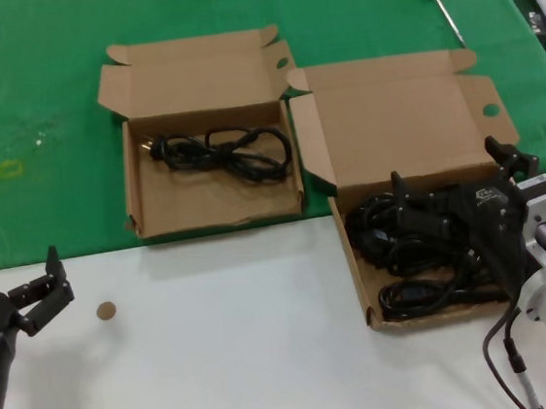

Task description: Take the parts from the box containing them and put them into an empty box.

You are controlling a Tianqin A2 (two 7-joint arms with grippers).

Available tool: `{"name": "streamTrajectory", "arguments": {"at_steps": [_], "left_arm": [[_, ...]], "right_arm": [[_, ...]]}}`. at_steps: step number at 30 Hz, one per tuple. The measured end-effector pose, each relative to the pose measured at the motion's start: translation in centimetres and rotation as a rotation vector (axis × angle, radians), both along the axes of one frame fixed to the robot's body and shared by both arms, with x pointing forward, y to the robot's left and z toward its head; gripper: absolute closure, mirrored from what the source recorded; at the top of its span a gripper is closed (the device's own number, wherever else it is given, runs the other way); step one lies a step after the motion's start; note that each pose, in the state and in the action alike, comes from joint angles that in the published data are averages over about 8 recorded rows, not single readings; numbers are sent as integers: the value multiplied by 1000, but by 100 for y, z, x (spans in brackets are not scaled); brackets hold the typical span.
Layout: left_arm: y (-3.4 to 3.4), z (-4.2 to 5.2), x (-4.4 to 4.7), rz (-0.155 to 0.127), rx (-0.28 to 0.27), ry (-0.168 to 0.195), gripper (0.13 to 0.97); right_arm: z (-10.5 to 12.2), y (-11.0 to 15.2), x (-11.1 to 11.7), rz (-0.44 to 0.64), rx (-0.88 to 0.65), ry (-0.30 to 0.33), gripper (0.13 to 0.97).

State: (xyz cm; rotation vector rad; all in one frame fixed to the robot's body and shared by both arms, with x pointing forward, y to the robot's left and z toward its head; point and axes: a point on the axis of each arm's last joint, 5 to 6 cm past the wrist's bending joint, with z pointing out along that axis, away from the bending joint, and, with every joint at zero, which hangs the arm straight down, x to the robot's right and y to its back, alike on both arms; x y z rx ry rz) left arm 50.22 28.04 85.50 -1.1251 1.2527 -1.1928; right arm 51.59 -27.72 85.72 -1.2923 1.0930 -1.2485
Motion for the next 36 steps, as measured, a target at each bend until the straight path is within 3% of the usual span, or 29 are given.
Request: {"name": "streamTrajectory", "arguments": {"at_steps": [36], "left_arm": [[0, 0, 0, 0, 0, 0, 132]], "right_arm": [[0, 0, 0, 0, 0, 0, 130]]}}
